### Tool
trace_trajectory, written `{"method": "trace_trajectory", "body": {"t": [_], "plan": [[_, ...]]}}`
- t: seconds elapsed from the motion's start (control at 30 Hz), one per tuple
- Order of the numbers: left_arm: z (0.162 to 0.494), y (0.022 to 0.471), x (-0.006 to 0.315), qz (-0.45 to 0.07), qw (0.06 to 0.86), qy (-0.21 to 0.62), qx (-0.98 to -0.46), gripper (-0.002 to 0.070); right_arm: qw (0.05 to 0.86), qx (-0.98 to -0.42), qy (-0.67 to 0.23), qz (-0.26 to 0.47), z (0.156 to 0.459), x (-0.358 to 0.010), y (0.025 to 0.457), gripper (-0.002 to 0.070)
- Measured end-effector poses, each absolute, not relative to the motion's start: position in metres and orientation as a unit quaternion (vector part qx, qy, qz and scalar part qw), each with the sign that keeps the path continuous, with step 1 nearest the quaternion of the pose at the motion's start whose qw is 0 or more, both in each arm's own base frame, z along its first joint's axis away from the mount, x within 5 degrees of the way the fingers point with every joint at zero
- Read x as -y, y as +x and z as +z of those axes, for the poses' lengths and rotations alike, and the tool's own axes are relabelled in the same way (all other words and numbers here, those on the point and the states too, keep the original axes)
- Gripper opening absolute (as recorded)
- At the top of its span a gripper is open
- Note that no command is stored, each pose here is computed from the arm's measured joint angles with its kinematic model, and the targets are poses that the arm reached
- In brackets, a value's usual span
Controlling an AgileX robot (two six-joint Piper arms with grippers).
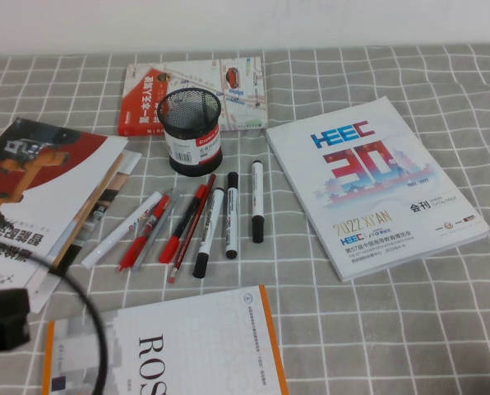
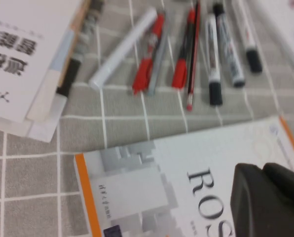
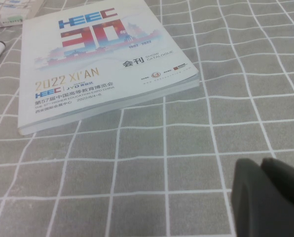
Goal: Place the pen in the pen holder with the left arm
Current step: Pick up the pen on the table
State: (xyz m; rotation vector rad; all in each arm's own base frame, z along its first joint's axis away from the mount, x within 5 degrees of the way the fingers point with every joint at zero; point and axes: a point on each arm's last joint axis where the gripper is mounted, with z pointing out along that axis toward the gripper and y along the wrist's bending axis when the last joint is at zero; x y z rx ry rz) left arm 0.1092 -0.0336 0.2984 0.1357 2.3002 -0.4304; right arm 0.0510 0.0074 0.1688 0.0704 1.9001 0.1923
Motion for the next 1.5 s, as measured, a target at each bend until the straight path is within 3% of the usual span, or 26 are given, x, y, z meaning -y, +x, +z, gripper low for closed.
{"method": "trace_trajectory", "body": {"t": [0.4, 0.63, 0.83, 1.2, 1.3, 1.5], "plan": [[0.304, 0.217, 0.041, -0.149, 0.257, 0.144, -0.944, 0.0000, 0.577, -0.812, 0.030, 0.082, 0.169, -0.007, 0.051, -0.0014], [0.293, 0.276, 0.073, -0.110, 0.174, 0.248, -0.947, 0.0000, 0.577, -0.812, 0.030, 0.082, 0.169, -0.007, 0.051, -0.0014], [0.288, 0.317, 0.097, -0.098, 0.145, 0.294, -0.940, 0.0000, 0.577, -0.812, 0.030, 0.082, 0.169, -0.007, 0.051, -0.0014], [0.265, 0.366, 0.098, -0.038, 0.104, 0.335, -0.936, 0.0004, 0.577, -0.812, 0.030, 0.082, 0.169, -0.007, 0.051, -0.0014], [0.252, 0.373, 0.100, -0.036, 0.094, 0.340, -0.935, 0.0056, 0.577, -0.812, 0.030, 0.082, 0.169, -0.007, 0.051, -0.0014], [0.229, 0.388, 0.100, -0.019, 0.098, 0.344, -0.934, 0.0234, 0.577, -0.812, 0.030, 0.082, 0.169, -0.007, 0.051, -0.0014]]}}
